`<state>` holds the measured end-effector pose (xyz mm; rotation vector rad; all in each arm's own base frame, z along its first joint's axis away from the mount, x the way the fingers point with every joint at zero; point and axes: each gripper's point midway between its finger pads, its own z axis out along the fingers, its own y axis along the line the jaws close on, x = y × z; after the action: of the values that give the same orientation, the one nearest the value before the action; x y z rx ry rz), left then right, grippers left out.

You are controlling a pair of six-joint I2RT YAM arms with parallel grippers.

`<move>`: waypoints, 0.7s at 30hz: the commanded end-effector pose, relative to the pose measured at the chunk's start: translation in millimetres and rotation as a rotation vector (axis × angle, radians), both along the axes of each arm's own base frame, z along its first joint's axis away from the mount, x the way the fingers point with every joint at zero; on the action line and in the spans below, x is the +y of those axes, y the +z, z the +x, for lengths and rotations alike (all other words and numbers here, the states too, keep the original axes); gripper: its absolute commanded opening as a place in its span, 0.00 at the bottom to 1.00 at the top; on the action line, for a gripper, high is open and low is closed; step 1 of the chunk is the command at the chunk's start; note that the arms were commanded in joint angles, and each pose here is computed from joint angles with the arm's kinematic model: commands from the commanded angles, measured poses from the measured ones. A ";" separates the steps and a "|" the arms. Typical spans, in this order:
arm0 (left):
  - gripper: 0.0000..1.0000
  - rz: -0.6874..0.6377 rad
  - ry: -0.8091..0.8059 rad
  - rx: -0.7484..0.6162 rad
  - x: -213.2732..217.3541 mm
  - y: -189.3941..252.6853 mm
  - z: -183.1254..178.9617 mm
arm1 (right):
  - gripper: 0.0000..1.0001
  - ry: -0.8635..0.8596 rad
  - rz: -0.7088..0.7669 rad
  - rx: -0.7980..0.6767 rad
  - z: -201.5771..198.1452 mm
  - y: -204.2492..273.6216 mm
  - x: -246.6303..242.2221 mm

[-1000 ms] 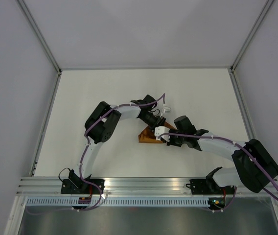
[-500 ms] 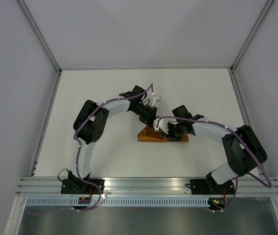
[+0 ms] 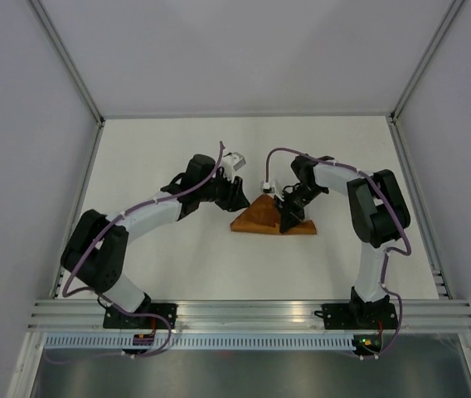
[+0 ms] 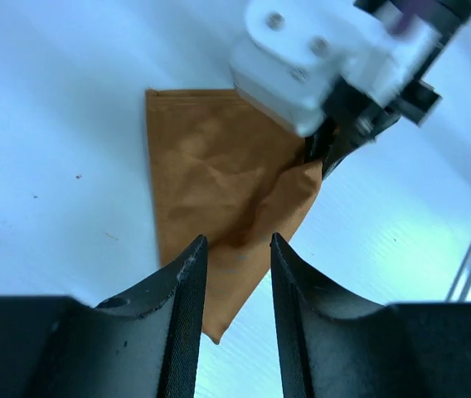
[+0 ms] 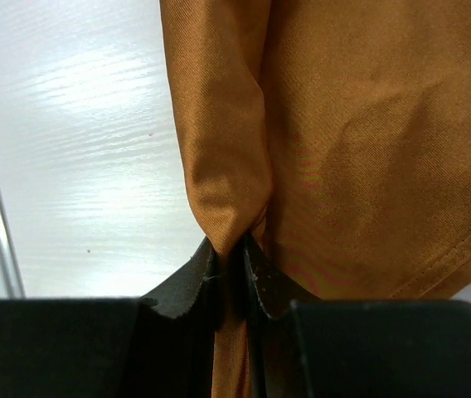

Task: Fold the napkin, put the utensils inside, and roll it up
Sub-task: Roll the napkin with the utensil

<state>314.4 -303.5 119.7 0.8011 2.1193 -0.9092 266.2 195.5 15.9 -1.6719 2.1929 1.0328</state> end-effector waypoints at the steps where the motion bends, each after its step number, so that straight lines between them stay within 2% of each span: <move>1: 0.41 -0.160 0.091 -0.267 -2.1 43.9 13.9 | 0.17 0.056 -0.094 0.094 -7.7 -36.2 -22.5; 2: 0.42 -0.147 0.080 -0.269 3.4 26.9 0.0 | 0.17 0.059 -0.102 0.120 -10.1 -36.5 -23.3; 5: 0.44 -0.130 0.005 -0.423 -11.6 29.8 -25.1 | 0.17 0.050 -0.120 0.149 -4.3 -41.0 -23.5; 6: 0.45 -0.097 -0.069 -0.481 -25.9 25.5 -40.5 | 0.17 0.048 -0.132 0.166 -4.7 -46.0 -24.6; 9: 0.45 -0.014 -0.128 -0.565 -47.8 17.1 -52.7 | 0.17 0.044 -0.146 0.182 0.2 -48.0 -24.6; 14: 0.53 0.097 -0.215 -0.620 -75.7 -6.1 -59.5 | 0.17 0.027 -0.171 0.189 7.4 -49.6 -24.9; 20: 0.55 0.229 -0.269 -0.715 -93.0 -27.9 -56.9 | 0.17 0.025 -0.184 0.199 10.7 -51.1 -26.4; 21: 0.59 0.242 -0.283 -0.728 -94.3 -29.5 -56.0 | 0.17 0.026 -0.182 0.200 11.3 -50.9 -25.4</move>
<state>240.3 -388.3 75.1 1.3026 1.6226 -0.5199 269.3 196.3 15.2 -1.5687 2.4048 1.2949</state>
